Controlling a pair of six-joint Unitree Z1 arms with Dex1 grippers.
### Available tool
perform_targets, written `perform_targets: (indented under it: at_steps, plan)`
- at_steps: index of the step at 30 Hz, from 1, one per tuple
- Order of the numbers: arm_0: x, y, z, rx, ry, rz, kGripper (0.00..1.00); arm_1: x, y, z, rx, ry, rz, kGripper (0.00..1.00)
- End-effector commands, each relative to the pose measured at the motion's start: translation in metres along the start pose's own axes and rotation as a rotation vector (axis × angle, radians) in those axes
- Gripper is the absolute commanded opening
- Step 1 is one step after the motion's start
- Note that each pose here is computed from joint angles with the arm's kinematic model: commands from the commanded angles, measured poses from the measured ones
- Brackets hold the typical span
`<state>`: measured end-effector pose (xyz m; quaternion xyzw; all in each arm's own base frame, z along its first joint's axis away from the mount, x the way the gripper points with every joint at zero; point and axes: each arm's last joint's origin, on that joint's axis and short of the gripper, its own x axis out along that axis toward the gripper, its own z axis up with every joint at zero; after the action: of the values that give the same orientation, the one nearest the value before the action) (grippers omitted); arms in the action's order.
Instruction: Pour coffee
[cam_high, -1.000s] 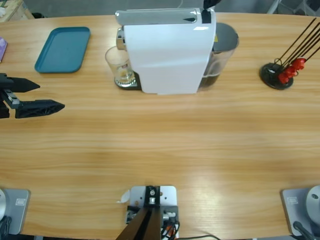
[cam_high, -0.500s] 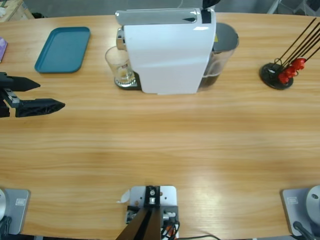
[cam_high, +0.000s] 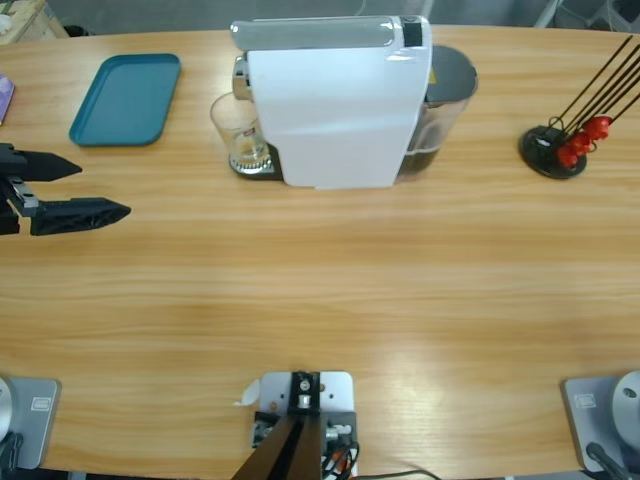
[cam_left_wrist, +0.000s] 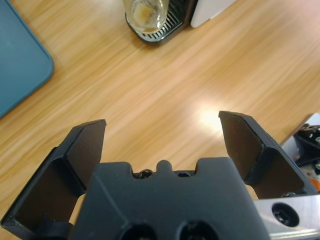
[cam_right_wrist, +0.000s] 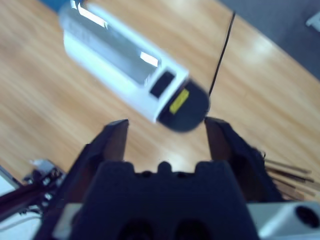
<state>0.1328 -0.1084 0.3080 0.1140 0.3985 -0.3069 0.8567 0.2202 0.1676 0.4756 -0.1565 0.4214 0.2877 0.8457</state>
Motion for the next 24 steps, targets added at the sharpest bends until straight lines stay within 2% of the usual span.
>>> perform_targets:
  at_steps: [1, 6, 13, 16, 24]
  plan:
    - [0.002, -0.002, -0.011, 0.018, 0.016, -0.028, 1.000, -0.011, 0.005, -0.095, 0.002, -0.069, 0.014, 1.000]
    - [0.001, -0.003, -0.004, 0.033, -0.030, -0.047, 1.000, 0.004, 0.006, -0.142, 0.003, 0.003, 0.021, 1.000]
    - [-0.002, -0.004, 0.011, 0.071, -0.095, -0.043, 1.000, 0.020, 0.006, -0.190, 0.008, 0.025, -0.006, 1.000]
    - [-0.003, -0.005, 0.015, 0.078, -0.102, -0.062, 1.000, 0.023, 0.006, -0.208, 0.013, 0.010, -0.009, 1.000]
    - [-0.005, -0.006, 0.019, 0.089, -0.108, -0.083, 1.000, 0.014, 0.006, -0.216, 0.025, -0.027, -0.016, 1.000]
